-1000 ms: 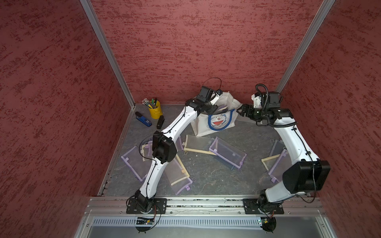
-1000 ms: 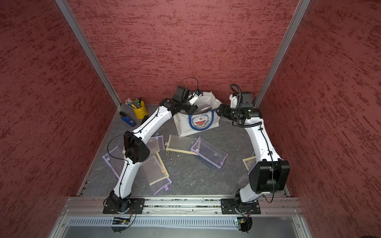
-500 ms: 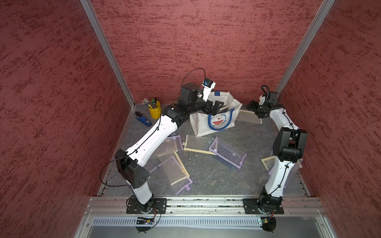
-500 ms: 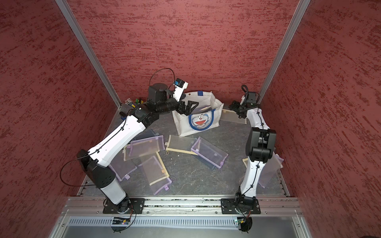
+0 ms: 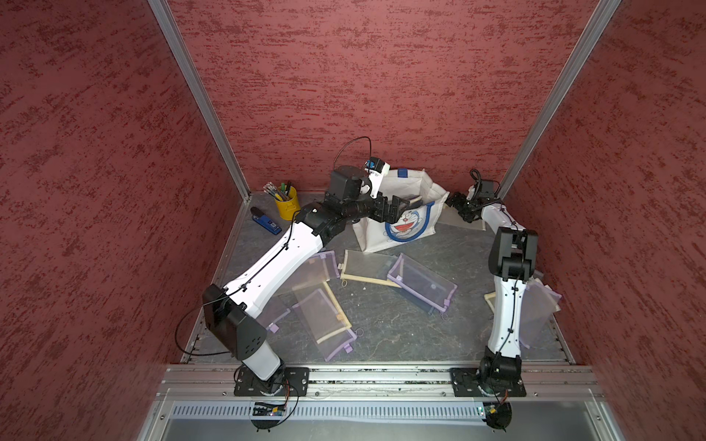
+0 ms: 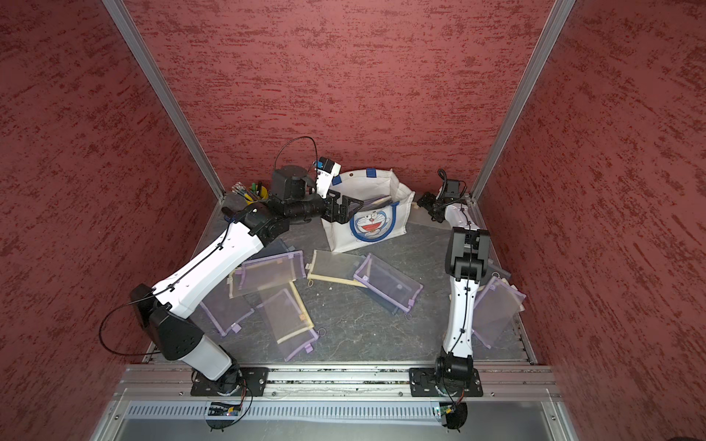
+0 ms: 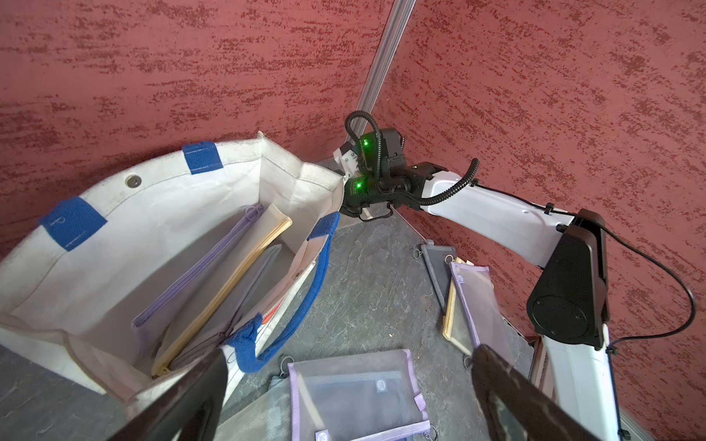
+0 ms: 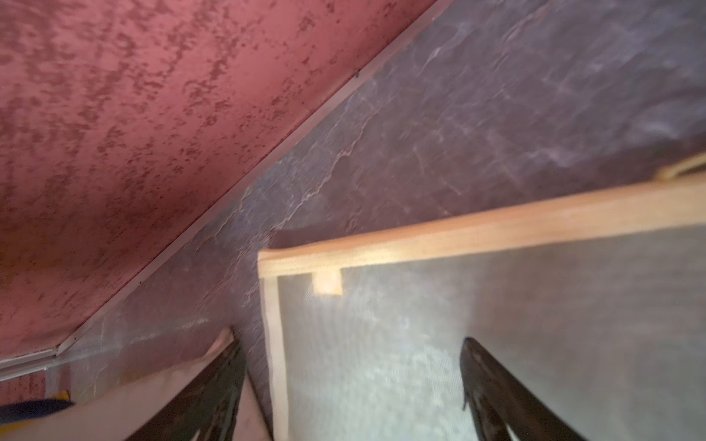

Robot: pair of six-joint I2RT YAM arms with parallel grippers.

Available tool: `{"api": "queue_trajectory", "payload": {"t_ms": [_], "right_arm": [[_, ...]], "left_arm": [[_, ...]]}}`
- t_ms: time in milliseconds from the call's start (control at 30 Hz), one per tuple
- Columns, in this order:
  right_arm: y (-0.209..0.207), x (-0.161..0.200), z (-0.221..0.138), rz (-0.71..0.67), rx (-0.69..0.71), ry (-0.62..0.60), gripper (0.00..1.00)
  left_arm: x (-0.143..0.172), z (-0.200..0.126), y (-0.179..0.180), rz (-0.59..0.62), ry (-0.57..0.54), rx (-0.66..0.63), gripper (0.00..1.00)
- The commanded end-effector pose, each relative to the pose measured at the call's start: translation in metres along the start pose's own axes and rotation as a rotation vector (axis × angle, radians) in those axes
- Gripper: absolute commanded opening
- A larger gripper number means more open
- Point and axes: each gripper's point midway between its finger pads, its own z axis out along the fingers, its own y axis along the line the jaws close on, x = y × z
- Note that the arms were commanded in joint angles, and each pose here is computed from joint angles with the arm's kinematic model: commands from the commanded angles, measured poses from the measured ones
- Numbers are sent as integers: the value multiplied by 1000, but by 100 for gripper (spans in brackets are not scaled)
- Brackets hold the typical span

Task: Put the pencil pouch into the canvas bag
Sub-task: Move the pencil pouch to the center of the board.

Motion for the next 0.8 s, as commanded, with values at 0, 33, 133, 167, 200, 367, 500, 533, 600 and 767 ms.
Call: {"api": "queue_trajectory", "payload": {"t_ms": [0, 33, 133, 167, 200, 367, 500, 533, 600, 767], "right_arm": [[1, -8, 3, 33, 3, -34, 88], [-2, -5, 6, 43, 8, -24, 88], [-11, 4, 11, 63, 26, -1, 86], [-13, 7, 11, 66, 35, 6, 86], [-15, 10, 9, 73, 43, 9, 86], [-26, 32, -7, 110, 74, 14, 86], [-33, 55, -22, 128, 88, 33, 85], [-35, 62, -25, 125, 94, 43, 85], [-35, 73, -31, 114, 100, 63, 85], [-40, 101, -49, 120, 107, 106, 86]], "left_arm": [[-1, 4, 2, -24, -2, 11, 100], [-1, 5, 4, -24, 0, 8, 100], [-1, 7, 9, -29, -4, 5, 100], [-1, 8, 10, -30, -6, 5, 100], [-1, 8, 11, -32, -10, 6, 100], [3, 9, 14, -34, -15, 8, 100], [8, 9, 15, -39, -17, 16, 100], [9, 9, 16, -39, -19, 18, 100], [11, 7, 15, -38, -22, 21, 100], [14, -3, 16, -29, -36, 23, 100]]}}
